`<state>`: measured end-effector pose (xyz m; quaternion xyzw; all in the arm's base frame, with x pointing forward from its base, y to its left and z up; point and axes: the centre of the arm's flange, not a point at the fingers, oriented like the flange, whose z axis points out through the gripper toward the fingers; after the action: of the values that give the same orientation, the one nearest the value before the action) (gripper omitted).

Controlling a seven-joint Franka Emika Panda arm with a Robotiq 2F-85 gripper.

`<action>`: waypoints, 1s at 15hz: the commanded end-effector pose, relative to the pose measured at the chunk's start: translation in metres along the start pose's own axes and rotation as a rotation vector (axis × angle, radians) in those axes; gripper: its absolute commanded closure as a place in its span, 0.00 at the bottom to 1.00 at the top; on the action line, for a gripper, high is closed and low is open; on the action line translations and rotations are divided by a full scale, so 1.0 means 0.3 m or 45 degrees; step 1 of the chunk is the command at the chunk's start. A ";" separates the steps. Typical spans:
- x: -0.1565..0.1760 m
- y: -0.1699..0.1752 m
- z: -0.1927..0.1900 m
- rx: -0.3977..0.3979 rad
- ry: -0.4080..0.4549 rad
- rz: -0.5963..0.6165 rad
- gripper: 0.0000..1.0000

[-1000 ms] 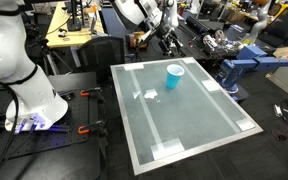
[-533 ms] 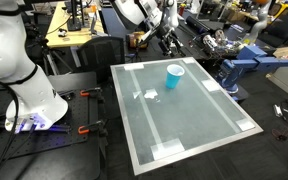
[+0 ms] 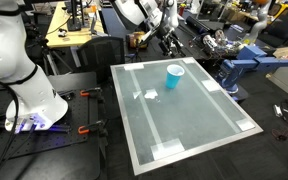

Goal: Place the marker on the table

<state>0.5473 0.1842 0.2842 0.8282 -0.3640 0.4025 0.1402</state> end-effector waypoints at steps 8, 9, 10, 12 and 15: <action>0.009 0.083 0.039 0.010 -0.083 0.063 0.38; 0.006 0.090 0.043 0.007 -0.090 0.064 0.39; 0.004 0.096 0.048 0.006 -0.098 0.065 0.38; 0.000 0.103 0.060 0.004 -0.114 0.065 0.41; -0.003 0.107 0.067 0.004 -0.130 0.066 0.51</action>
<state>0.5408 0.1585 0.2655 0.8359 -0.3825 0.3729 0.1259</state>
